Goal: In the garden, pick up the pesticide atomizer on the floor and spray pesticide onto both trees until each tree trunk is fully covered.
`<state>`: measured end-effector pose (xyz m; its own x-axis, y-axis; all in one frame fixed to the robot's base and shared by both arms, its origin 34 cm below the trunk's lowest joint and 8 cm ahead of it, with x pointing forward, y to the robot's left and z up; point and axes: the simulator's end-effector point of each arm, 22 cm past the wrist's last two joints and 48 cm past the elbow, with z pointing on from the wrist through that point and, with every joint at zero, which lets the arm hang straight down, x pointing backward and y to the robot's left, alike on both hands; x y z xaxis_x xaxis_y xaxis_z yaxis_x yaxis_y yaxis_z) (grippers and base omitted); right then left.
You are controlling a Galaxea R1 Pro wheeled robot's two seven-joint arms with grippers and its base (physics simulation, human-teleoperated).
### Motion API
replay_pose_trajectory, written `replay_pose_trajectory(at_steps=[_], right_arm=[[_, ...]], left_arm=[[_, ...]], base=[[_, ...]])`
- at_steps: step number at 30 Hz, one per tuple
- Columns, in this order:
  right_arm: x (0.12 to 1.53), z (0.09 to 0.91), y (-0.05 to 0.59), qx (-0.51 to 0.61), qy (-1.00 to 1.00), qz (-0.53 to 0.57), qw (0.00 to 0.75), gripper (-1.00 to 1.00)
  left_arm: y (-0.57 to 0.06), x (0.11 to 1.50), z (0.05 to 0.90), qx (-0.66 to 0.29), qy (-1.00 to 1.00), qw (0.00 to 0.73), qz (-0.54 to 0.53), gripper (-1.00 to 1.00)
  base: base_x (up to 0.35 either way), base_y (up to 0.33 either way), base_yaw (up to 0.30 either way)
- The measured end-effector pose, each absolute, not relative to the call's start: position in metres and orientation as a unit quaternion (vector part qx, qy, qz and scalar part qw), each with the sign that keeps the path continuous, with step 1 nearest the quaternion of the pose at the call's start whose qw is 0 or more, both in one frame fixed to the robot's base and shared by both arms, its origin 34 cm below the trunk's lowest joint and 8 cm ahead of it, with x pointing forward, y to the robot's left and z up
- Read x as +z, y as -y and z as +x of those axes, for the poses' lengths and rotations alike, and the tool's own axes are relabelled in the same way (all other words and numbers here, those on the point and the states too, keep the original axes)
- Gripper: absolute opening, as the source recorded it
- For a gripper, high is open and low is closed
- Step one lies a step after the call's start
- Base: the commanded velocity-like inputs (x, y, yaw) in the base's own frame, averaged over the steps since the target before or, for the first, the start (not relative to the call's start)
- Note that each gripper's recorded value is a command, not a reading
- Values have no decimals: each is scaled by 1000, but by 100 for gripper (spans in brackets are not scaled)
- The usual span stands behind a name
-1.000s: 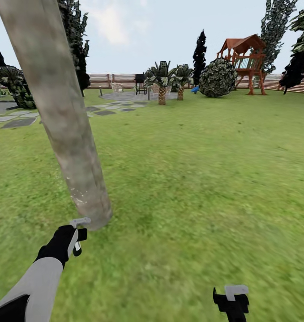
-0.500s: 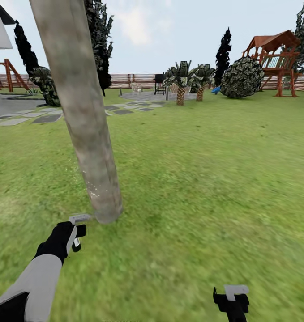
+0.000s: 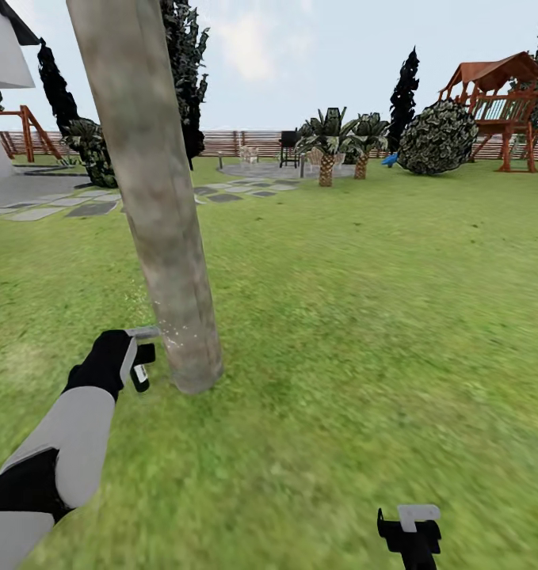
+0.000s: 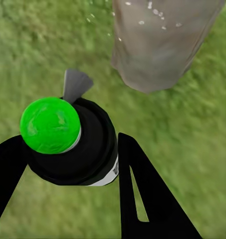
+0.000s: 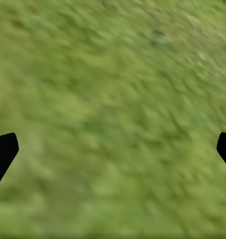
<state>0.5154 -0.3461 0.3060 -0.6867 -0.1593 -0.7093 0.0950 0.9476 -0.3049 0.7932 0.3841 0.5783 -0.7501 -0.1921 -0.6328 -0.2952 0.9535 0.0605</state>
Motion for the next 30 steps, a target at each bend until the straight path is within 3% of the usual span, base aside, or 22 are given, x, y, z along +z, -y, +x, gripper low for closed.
replay_pose_trajectory(at_steps=[6,15,30], right_arm=[[306,515,346,-161,-904,-18,395,100],[306,515,345,-161,-904,-18,395,100],[306,515,346,-161,-904,-18,396,100]], left_arm=[[-386,580,793,79,-932,329,-131,-100],[-386,583,796,78,-930,333,-132,-100],[-388,593,799,80,-926,343,-134,-100]], base=[[0,-121,35],[-16,-270,258],[63,-271,11]])
